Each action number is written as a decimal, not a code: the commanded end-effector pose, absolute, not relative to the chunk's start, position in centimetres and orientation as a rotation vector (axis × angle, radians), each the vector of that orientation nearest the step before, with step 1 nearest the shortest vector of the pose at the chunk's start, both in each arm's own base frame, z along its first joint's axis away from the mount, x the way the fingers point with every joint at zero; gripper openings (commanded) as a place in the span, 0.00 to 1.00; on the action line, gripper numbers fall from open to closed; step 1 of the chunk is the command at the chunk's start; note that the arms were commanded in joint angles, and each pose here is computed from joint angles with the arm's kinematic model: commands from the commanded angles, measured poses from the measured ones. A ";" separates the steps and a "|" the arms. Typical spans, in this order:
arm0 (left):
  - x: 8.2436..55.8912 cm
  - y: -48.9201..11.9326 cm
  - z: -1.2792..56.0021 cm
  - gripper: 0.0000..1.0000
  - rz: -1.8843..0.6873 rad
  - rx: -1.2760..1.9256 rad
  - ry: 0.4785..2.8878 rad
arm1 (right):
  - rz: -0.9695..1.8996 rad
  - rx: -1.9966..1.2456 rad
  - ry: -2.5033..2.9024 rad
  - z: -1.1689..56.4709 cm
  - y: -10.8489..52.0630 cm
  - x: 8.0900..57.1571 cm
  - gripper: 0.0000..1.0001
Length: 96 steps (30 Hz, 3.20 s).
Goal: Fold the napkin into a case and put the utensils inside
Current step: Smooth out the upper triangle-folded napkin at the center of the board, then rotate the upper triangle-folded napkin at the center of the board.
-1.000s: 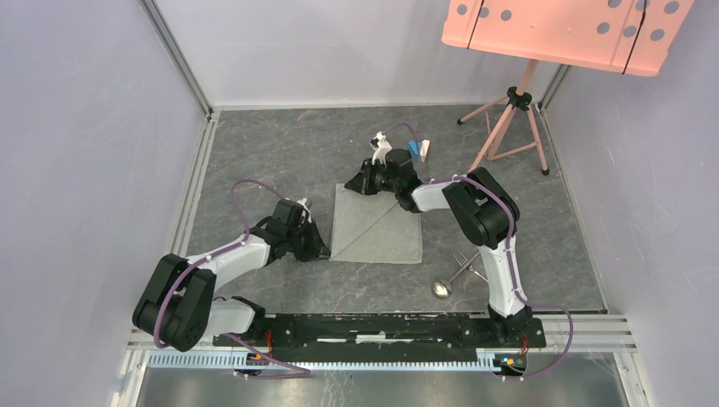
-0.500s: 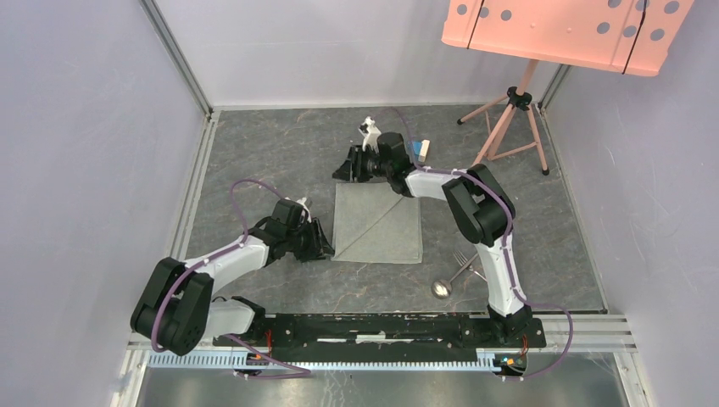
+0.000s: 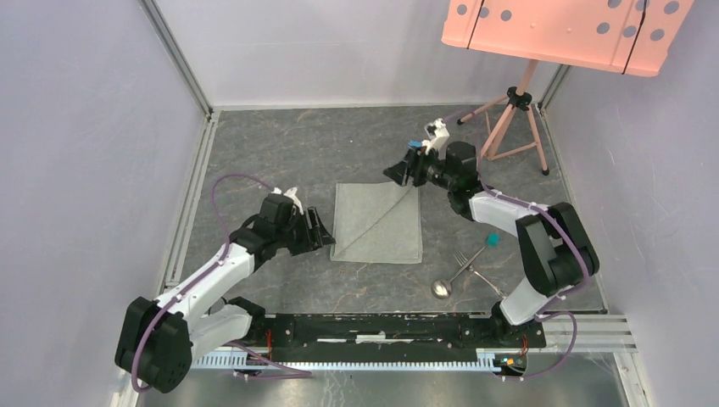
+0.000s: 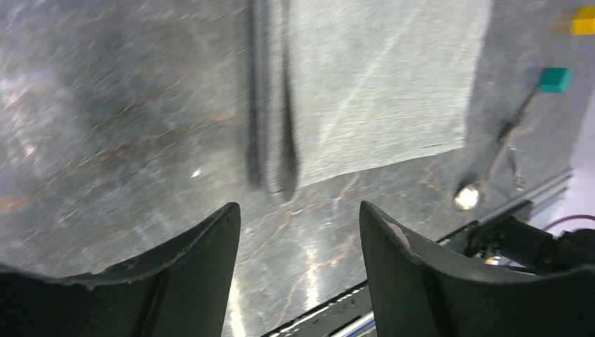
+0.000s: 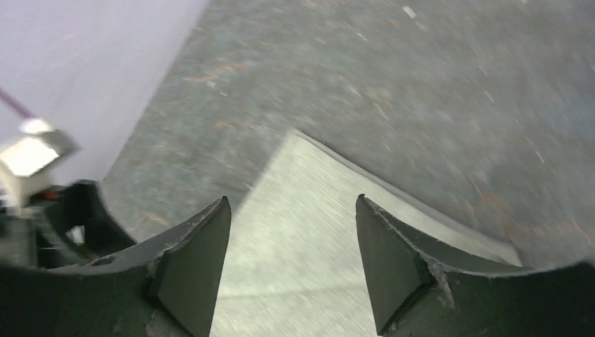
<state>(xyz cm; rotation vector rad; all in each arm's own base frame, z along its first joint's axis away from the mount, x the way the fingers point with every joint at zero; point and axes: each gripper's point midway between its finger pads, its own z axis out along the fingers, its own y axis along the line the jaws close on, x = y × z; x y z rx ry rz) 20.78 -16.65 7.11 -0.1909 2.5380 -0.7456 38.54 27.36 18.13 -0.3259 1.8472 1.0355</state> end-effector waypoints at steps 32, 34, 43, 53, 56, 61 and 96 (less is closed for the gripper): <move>45.7 -23.9 3.2 0.19 -0.800 -0.351 2.318 | 1.043 -0.157 2.103 5.3 23.8 43.1 0.31; 45.6 -23.5 2.1 0.18 -0.777 -0.369 2.324 | 1.025 -0.141 2.118 4.8 23.4 43.4 0.31; 45.1 -21.8 -0.5 0.12 -0.757 -0.480 2.342 | 0.992 -0.066 2.148 3.4 21.8 43.9 0.31; 44.9 -21.6 -0.1 0.08 -0.812 -0.461 2.310 | 1.030 -0.106 2.090 5.4 20.9 45.1 0.44; 45.0 -22.9 1.8 0.15 -0.904 -0.378 2.288 | 0.945 -0.175 2.083 7.3 20.1 44.8 0.51; 43.9 -25.1 10.2 0.40 -1.096 -0.208 2.176 | 0.669 -0.208 2.131 9.2 17.1 42.1 0.61; 21.2 -16.6 17.9 0.79 -0.997 -0.108 2.134 | 0.119 -0.765 2.484 -0.4 17.9 20.5 0.31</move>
